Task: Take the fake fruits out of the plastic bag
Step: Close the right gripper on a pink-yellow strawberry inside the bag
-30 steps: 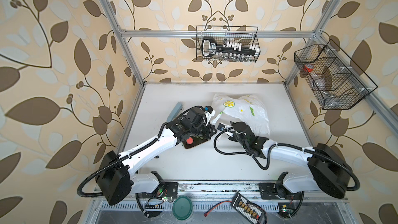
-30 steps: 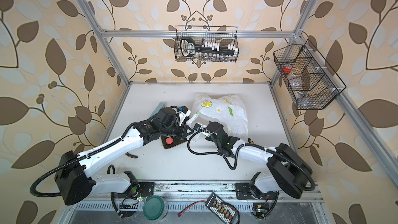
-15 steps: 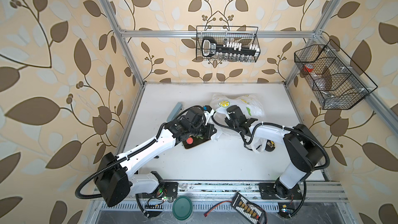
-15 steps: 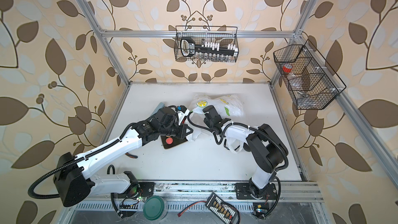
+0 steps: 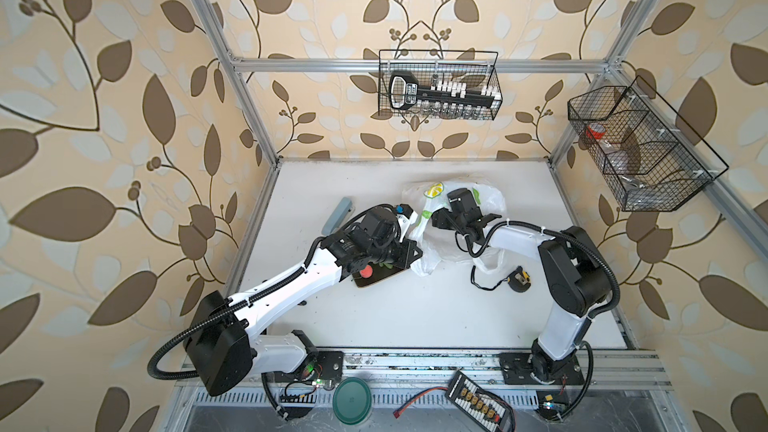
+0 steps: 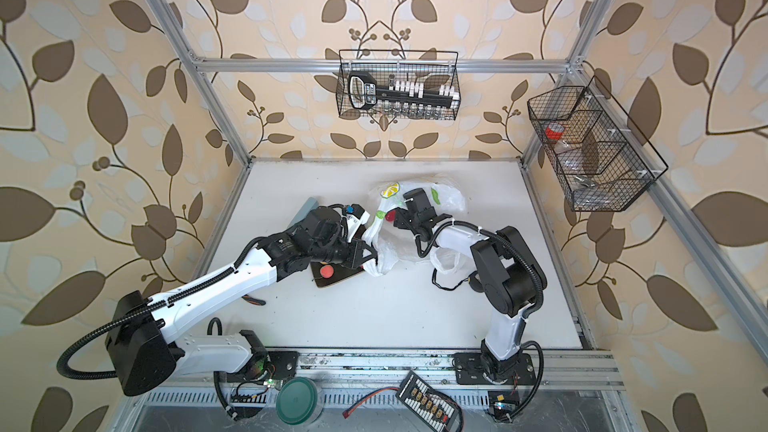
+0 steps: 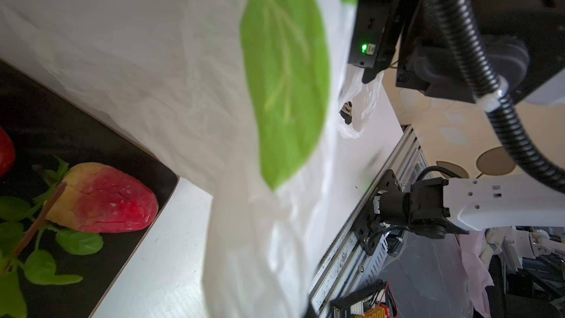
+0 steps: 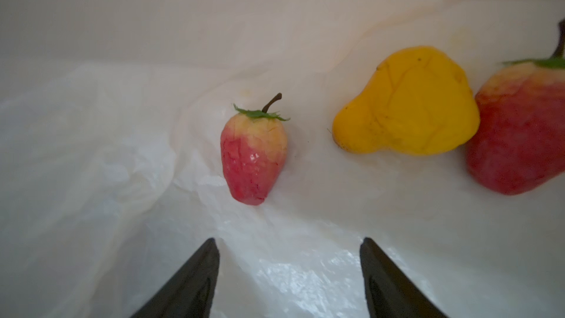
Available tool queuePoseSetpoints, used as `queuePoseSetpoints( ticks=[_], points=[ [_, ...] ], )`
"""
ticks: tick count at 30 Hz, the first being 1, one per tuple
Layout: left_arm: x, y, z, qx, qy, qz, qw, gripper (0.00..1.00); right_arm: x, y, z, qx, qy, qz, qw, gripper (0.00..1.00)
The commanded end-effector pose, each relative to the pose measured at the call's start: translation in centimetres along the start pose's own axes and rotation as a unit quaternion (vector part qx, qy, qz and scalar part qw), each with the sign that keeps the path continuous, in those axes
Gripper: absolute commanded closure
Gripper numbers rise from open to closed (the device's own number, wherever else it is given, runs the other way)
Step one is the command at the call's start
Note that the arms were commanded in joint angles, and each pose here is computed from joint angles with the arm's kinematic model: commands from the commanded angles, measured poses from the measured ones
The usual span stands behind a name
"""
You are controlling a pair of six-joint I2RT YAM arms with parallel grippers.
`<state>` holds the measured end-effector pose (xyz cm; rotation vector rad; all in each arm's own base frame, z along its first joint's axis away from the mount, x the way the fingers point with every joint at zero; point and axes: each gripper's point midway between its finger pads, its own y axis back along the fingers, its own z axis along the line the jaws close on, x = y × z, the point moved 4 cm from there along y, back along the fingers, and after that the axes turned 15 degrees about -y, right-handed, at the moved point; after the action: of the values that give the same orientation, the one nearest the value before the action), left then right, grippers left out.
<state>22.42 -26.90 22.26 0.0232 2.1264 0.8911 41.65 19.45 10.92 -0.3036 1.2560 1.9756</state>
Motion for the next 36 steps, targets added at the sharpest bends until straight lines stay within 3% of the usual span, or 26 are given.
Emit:
queuePoseSetpoints(
  ticks=[1,13,19,22,28,32,36],
  points=[
    [-1.9,0.0,-1.7,0.031,-0.016,-0.018,0.999,1.0,-0.9,-0.8,2.5,-0.056,-0.089,-0.003,0.994,0.24],
    [-2.7,-1.0,-2.0,0.041,-0.019,-0.015,0.999,1.0,0.3,-4.5,3.0,-0.082,-0.089,0.012,0.993,0.14],
    [-2.4,-1.3,-2.1,0.047,-0.015,-0.006,0.999,1.0,-0.6,-6.8,3.4,-0.075,-0.071,-0.005,0.995,0.16],
    [-2.3,-1.3,-2.1,0.048,-0.012,-0.004,0.999,1.0,-0.6,-8.2,3.0,-0.054,-0.062,0.0,0.997,0.21],
    [-2.0,-1.1,-2.0,0.043,-0.009,-0.001,0.999,1.0,0.5,-9.1,1.2,-0.021,-0.069,0.003,0.997,0.42],
    [-2.0,-0.9,-1.7,0.028,-0.008,-0.002,1.0,1.0,0.3,-8.2,1.0,-0.019,-0.064,-0.001,0.998,0.56],
    [-2.6,-0.1,-0.9,-0.015,0.003,-0.018,1.0,1.0,-0.7,-6.1,1.4,-0.03,-0.046,-0.009,0.998,0.61]
  ],
)
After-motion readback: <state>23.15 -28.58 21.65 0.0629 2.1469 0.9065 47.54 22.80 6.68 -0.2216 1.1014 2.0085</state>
